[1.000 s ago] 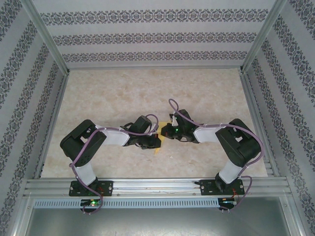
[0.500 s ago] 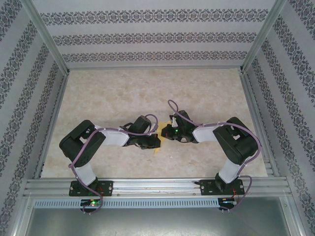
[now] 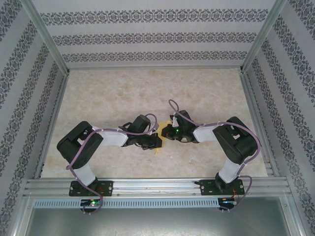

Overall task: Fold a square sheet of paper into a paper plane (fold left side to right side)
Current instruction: Fold the wing for the fifth time at the center of the table.

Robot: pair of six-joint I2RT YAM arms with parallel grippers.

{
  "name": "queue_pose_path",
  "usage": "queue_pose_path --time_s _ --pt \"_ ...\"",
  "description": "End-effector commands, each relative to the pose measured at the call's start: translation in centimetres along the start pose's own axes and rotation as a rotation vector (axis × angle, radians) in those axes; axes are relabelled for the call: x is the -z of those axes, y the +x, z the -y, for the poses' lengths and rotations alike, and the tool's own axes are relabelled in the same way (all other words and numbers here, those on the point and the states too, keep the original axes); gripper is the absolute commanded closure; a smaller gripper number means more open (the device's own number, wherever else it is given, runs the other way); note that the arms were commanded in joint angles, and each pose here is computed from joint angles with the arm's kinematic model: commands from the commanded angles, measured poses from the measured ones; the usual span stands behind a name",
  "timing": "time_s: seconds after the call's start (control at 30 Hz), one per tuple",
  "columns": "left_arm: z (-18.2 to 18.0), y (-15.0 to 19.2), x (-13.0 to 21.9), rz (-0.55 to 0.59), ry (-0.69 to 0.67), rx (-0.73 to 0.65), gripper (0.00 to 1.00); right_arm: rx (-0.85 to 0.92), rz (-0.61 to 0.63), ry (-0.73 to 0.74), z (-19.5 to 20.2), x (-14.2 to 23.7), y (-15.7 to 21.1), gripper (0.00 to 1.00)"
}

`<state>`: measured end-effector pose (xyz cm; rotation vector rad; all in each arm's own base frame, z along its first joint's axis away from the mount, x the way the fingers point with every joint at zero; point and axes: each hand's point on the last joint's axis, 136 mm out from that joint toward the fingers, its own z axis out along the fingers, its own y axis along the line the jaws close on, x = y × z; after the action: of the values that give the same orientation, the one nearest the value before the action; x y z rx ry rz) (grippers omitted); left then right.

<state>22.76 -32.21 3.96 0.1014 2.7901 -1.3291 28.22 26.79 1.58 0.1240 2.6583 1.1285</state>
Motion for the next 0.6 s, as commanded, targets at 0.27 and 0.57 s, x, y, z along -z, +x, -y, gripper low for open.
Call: queue_pose_path --time_s 0.27,0.57 --pt "-0.4 0.7 0.4 -0.036 -0.003 0.018 0.93 -0.035 -0.058 0.164 5.0 -0.7 2.1 1.0" --pt "-1.4 1.5 0.5 -0.065 -0.044 0.021 0.93 -0.028 -0.067 0.182 5.4 -0.7 2.2 1.0"
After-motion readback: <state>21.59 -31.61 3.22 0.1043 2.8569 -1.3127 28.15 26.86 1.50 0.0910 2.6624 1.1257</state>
